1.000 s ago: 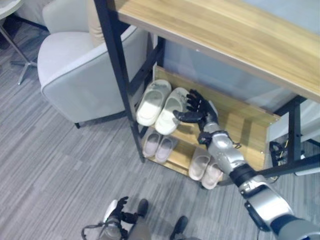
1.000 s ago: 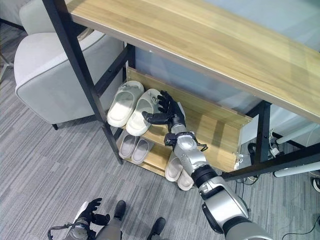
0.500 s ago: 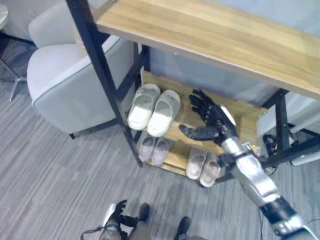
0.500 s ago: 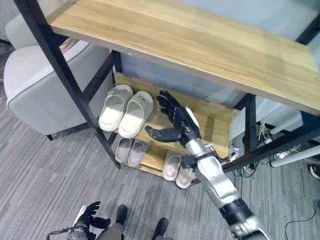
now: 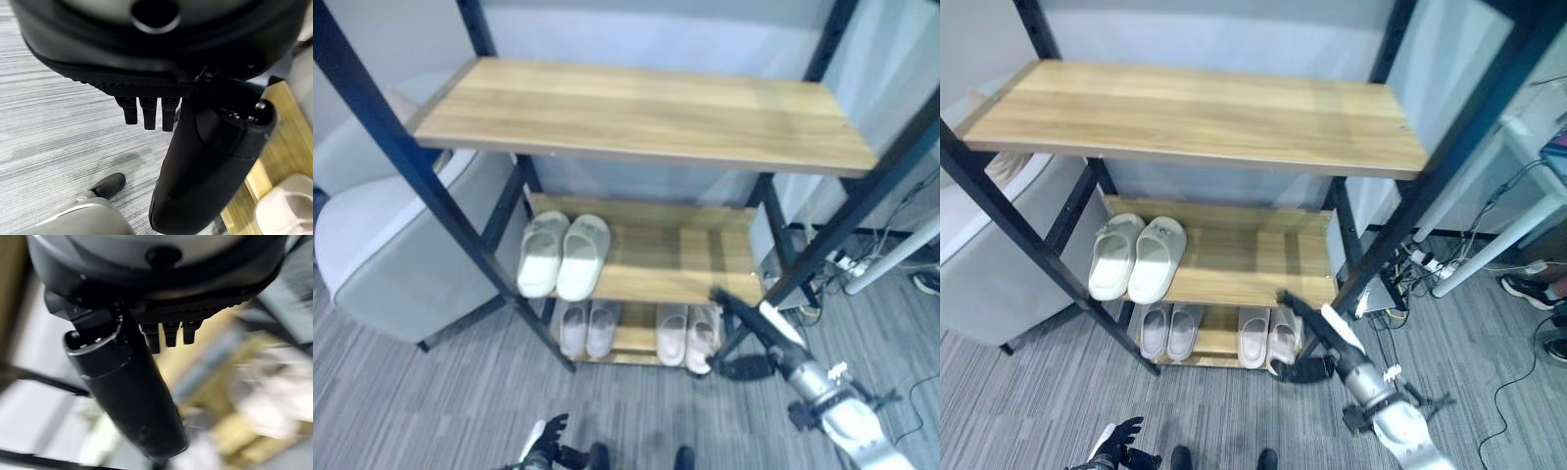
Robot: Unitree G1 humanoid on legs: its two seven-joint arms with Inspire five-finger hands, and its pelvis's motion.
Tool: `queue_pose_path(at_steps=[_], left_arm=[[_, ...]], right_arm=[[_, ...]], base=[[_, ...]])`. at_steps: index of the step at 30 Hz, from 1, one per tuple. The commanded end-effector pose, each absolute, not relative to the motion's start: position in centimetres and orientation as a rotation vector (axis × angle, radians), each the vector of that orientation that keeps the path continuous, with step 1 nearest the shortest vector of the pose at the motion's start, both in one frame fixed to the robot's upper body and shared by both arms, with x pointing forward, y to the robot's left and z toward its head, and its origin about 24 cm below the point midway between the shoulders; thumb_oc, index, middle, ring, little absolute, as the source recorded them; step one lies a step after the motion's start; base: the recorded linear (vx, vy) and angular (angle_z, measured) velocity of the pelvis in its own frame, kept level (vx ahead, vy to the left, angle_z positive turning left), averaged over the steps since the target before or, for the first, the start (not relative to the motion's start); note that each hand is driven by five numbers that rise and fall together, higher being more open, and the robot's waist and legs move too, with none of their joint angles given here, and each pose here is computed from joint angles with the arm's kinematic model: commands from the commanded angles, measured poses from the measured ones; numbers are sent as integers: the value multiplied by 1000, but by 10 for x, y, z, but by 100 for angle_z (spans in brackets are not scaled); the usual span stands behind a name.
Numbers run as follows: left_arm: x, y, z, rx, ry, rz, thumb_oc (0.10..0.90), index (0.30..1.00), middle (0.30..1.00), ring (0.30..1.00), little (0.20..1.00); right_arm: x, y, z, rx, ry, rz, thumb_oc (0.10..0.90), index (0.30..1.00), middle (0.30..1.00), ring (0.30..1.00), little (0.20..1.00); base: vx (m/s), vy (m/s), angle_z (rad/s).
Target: Arrange the slippers neatly on the shoe rack.
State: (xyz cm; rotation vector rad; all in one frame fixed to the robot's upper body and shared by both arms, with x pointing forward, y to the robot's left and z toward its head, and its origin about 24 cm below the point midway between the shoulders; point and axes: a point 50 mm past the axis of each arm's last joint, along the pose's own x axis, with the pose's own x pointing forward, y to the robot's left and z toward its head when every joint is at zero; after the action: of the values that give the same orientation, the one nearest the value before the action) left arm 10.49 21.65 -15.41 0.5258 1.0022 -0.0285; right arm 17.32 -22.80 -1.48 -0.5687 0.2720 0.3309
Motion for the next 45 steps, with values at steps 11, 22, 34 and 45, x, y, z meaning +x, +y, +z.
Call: queue_pose_path(at_steps=[11,22,34,45], left_arm=[[115,195,-157,596,965,-167,800,900,900,900,900],[130,204,-151,632,926,-149,800,900,900,900,900],[135,196,-151,615,926,-159,800,900,900,900,900],[159,215,-140,698,877,-160,800,900,900,900,900]], right_arm=[[141,-233,-109,-694,660,197,800,900,900,900,900],[119,-233,-138,-634,870,117,800,900,900,900,900],[116,-251,-144,-718,984,100,800,900,900,900,900],[135,-243,-141,-733,951,106,800,900,900,900,900]], base=[[-18,-23,-9],[-61,-39,6],[-120,1,10],[-112,141,-16]])
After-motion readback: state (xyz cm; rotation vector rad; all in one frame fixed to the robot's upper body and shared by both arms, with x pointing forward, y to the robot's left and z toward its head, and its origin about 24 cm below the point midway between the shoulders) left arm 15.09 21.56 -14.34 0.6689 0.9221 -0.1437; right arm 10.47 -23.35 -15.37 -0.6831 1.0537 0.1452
